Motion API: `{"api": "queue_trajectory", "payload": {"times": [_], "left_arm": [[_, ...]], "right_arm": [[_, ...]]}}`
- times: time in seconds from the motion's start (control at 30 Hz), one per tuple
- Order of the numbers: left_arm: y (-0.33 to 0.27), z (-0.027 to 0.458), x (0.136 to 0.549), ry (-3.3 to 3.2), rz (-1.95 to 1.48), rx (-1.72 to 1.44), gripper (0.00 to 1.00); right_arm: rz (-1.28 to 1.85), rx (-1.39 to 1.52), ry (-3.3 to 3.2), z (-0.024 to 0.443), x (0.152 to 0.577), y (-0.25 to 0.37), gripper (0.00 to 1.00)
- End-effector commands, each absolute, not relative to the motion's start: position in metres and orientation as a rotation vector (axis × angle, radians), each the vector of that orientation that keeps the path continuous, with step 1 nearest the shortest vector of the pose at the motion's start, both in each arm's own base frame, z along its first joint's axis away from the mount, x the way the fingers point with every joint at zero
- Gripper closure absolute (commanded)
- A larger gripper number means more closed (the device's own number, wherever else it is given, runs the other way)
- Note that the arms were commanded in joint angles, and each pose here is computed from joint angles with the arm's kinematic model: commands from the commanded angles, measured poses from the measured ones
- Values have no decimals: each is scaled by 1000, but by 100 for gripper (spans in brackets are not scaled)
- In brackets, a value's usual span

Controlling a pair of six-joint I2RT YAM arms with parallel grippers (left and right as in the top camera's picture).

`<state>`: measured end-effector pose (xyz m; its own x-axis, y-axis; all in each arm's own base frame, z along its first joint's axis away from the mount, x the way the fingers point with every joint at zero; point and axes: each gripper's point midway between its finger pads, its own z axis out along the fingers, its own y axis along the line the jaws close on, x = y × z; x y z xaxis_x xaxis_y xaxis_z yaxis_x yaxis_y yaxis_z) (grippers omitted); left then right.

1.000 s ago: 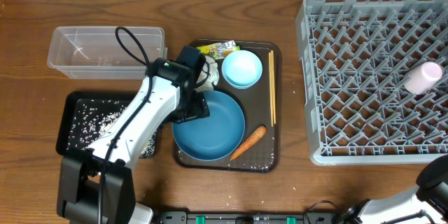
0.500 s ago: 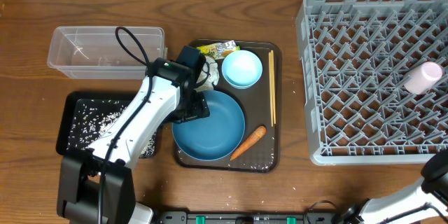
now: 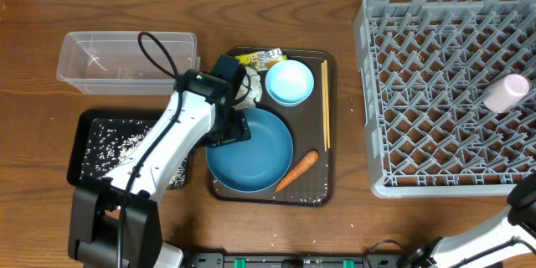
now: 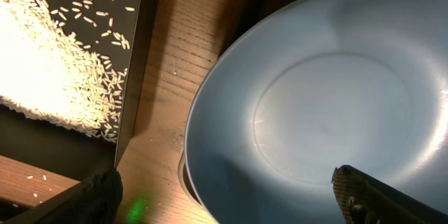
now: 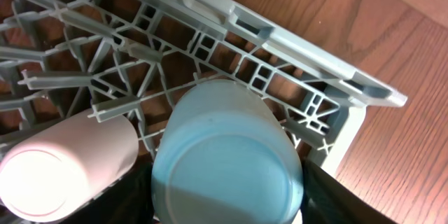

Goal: Sort waste into correct bins and load items into the dishwasher rack
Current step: 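Lower the light-blue cup into the rack beside the white cup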

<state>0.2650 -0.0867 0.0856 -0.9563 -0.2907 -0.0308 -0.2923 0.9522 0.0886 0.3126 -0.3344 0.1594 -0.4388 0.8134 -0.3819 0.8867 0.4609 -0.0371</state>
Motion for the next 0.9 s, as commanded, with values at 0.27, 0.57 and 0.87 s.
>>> {"api": "queue_trajectory", "payload": {"times": [0.27, 0.57, 0.87], "left_arm": [[-83, 88, 265, 3075, 167, -445, 2], [-83, 88, 265, 3075, 167, -445, 2], [-83, 88, 265, 3075, 167, -445, 2]], "right_arm": [[-232, 1464, 2485, 146, 309, -317, 53], [-195, 1473, 2512, 144, 306, -309, 52], [-141, 1473, 2528, 142, 307, -302, 58]]}}
